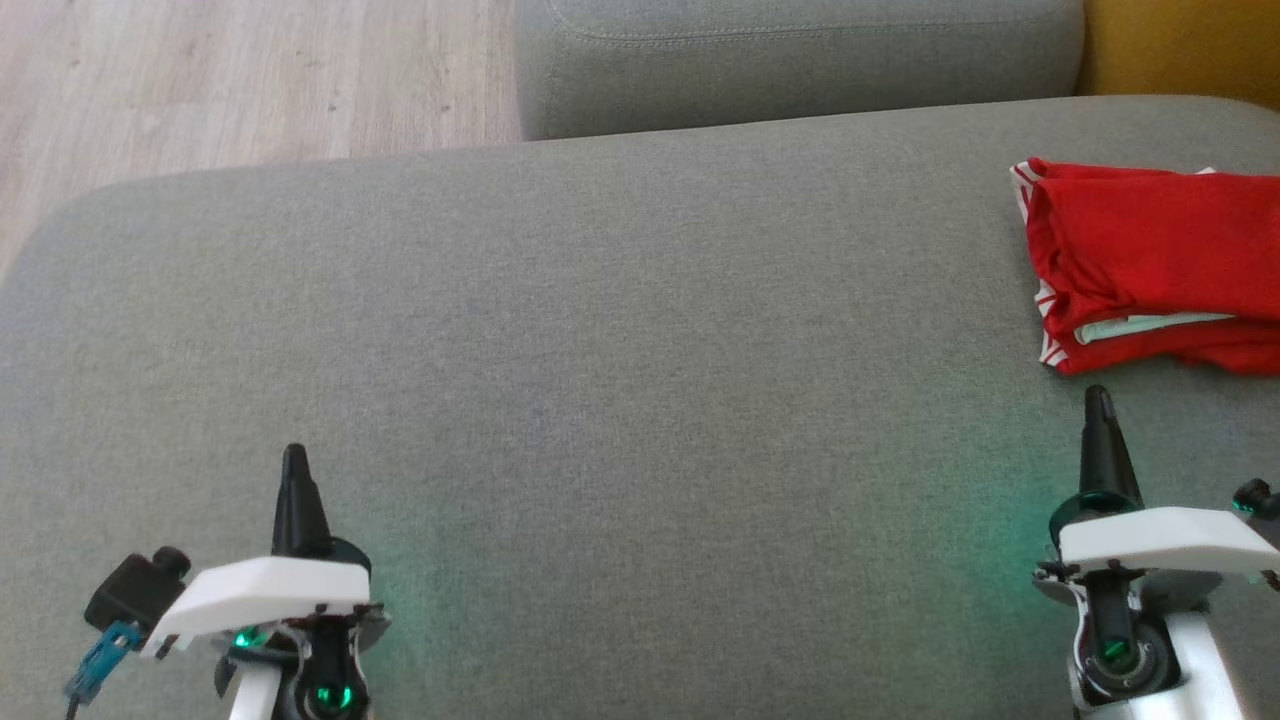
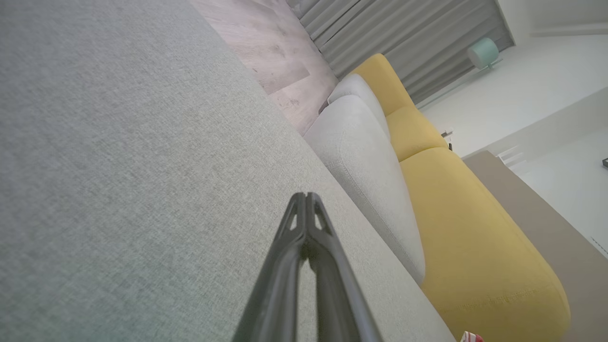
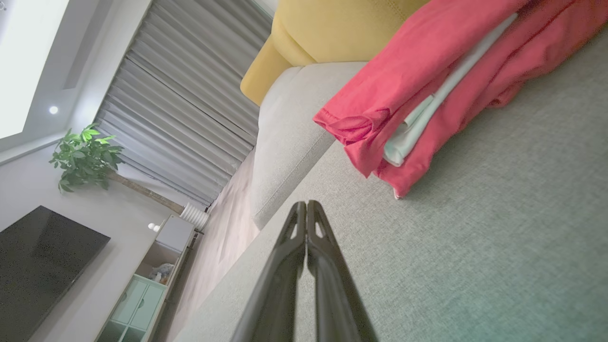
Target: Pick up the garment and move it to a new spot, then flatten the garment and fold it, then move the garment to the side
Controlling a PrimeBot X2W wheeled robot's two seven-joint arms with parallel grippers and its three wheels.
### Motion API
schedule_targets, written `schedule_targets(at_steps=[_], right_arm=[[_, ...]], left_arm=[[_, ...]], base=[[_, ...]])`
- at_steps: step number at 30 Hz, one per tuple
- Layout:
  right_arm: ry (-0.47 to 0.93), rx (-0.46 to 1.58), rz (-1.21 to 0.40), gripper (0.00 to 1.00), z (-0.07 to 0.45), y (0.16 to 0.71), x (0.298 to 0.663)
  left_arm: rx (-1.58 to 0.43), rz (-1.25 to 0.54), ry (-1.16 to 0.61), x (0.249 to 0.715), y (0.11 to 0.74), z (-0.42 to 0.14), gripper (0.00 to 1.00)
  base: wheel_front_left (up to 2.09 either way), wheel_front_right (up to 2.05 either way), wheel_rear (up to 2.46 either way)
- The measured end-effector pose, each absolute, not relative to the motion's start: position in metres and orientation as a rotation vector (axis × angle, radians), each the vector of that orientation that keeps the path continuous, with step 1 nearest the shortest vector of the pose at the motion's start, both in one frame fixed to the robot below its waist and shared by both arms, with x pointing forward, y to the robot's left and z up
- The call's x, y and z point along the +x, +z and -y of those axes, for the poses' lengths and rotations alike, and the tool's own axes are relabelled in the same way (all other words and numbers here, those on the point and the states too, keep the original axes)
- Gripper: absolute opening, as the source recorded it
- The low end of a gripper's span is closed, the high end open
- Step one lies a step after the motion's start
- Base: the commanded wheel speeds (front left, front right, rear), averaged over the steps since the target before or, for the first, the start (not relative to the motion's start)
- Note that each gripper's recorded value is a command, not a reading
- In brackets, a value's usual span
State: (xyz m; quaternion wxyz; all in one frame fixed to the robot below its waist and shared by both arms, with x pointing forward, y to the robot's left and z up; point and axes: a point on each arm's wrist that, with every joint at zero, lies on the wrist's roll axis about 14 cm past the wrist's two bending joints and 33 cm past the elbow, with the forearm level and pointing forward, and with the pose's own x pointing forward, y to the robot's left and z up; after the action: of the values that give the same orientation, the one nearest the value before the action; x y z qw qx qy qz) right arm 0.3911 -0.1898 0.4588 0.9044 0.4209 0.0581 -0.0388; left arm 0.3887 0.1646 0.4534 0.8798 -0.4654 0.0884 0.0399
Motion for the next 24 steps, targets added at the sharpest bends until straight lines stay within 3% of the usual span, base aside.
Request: schedule_targets(at_steps=[24], right_arm=[[-0.093, 1.135, -0.098, 0.00, 0.195, 0.468, 0.389]], left_arm=[[-1.201, -0.164, 0.074, 0.388, 0.464, -0.170, 0.00]], base=[[0.00, 0.00, 0.00]])
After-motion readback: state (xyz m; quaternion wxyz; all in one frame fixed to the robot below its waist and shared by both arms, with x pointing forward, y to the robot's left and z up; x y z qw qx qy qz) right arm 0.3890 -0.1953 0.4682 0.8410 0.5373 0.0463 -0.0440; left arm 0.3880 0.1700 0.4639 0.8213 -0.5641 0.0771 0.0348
